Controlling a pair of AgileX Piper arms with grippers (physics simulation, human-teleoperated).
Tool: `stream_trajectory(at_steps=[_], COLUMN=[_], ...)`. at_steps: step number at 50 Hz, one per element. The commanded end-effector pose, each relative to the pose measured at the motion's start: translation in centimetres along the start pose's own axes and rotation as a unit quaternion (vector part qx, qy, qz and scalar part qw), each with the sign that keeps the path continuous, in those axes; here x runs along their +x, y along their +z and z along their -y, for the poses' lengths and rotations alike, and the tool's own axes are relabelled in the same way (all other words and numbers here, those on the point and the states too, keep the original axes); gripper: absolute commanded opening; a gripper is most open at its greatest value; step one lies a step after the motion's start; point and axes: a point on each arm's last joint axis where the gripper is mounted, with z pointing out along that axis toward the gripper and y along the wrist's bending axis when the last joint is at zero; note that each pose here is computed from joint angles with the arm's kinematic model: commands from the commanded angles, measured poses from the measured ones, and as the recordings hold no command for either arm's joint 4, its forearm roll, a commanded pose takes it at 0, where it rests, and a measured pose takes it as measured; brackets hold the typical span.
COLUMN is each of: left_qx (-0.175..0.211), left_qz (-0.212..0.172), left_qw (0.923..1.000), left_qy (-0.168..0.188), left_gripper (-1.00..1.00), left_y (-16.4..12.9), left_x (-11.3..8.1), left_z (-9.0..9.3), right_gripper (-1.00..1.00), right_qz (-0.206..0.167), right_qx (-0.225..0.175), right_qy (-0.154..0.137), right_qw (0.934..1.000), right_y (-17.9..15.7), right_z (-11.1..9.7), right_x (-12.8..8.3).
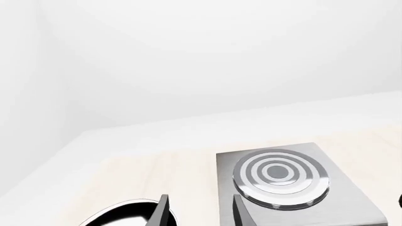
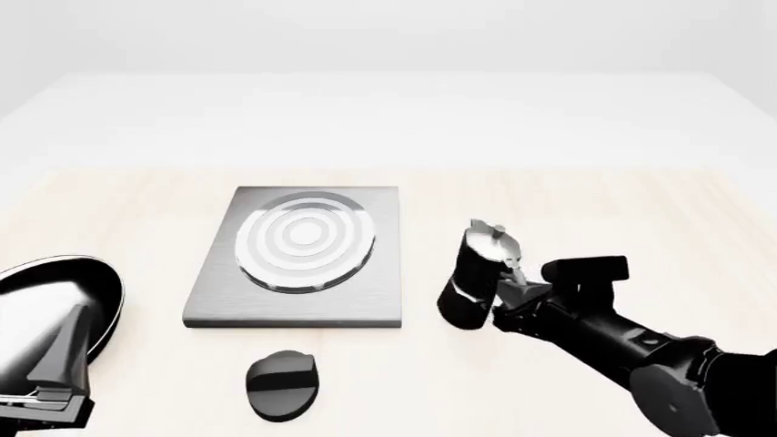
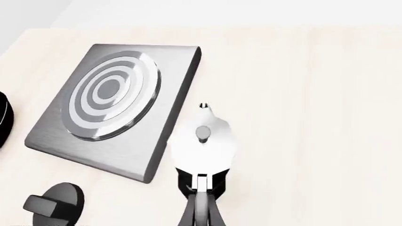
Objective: Turn on the stove and put the moka pot on it.
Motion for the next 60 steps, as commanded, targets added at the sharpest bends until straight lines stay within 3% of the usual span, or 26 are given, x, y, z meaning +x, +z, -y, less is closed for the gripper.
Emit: stream_trajectory(at_steps=[1, 13, 17, 19, 21, 24, 30, 44, 60], left_qx=[0.001, 0.001, 0.001, 0.002, 0.001, 0.001, 0.0, 0.001, 0.001], left_qz=[0.004, 0.01, 0.012, 0.013, 0.014, 0.016, 0.016, 0.015, 0.013], left_qw=[1.0, 0.9999, 0.9999, 0.9999, 0.9999, 0.9999, 0.9998, 0.9998, 0.9999], left_qy=[0.001, 0.005, 0.005, 0.006, 0.006, 0.006, 0.007, 0.01, 0.009], left_gripper=[1.0, 1.0, 1.0, 1.0, 1.0, 1.0, 1.0, 1.0, 1.0], left_y=[-0.2, -0.5, -0.5, -0.6, -0.6, -0.6, -0.6, -0.6, -0.5], left_x=[0.0, -0.1, -0.1, -0.1, -0.1, -0.2, -0.2, -0.2, -0.1], left_z=[0.0, 0.0, 0.0, 0.0, 0.0, 0.0, 0.0, 0.0, 0.0], right_gripper=[-1.0, -1.0, -1.0, -1.0, -1.0, -1.0, -1.0, -1.0, -1.0], right_qz=[0.016, 0.037, 0.039, 0.03, 0.018, 0.013, 0.01, 0.029, 0.043], right_qx=[0.007, 0.025, 0.018, 0.011, 0.002, -0.014, -0.048, -0.074, -0.102], right_qy=[-0.014, -0.063, -0.084, -0.094, -0.122, -0.133, -0.144, -0.192, -0.216], right_qw=[0.9998, 0.997, 0.9955, 0.9951, 0.9923, 0.9909, 0.9884, 0.9781, 0.9701], right_y=[-2.8, -7.4, -8.5, -8.5, -8.3, -8.4, -8.3, -8.5, -6.7], right_z=[-0.1, -0.5, -1.1, -1.6, -2.3, -3.3, -5.2, -7.8, -10.8], right_x=[-2.5, -6.7, -7.9, -8.3, -8.7, -9.5, -10.5, -14.2, -17.1])
